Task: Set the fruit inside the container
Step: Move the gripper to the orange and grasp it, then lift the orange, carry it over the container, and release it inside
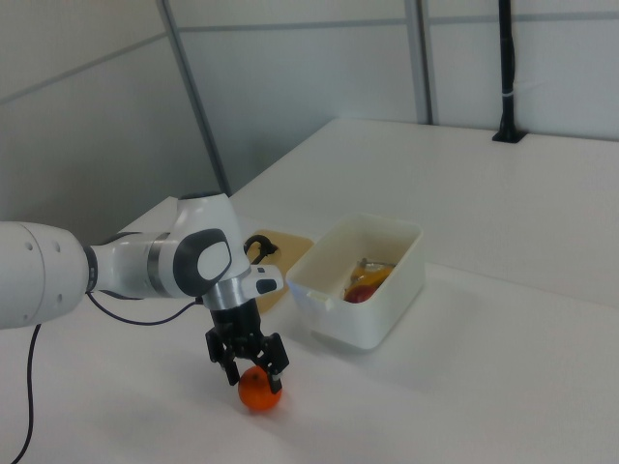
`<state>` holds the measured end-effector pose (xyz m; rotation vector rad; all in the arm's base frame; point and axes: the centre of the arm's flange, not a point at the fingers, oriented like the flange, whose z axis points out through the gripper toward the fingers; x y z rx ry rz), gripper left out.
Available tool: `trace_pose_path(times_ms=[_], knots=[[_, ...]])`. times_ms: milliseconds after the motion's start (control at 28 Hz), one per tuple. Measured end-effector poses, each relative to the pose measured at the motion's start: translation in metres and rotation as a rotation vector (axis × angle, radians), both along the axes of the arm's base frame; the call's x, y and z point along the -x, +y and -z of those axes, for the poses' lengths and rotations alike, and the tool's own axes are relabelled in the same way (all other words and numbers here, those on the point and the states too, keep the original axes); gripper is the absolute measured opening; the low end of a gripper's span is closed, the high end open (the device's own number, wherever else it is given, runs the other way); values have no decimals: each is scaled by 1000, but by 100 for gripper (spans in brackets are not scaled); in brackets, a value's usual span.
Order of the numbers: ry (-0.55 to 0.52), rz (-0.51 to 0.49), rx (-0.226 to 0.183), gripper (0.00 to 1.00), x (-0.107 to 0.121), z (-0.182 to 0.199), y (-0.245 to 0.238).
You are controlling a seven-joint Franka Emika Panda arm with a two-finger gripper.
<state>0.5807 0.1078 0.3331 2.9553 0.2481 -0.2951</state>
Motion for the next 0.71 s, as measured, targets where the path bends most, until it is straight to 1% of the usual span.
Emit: trace_pose_path(times_ms=[321, 429, 464, 536, 607, 714], knots=[[23, -14, -4, 100, 0, 20, 7], [21, -19, -8, 91, -1, 24, 10], [15, -19, -10, 85, -2, 23, 10], [1, -19, -13, 80, -6, 19, 10], [-21, -17, -18, 79, -11, 9, 11], [-76, -11, -28, 79, -24, -16, 10]])
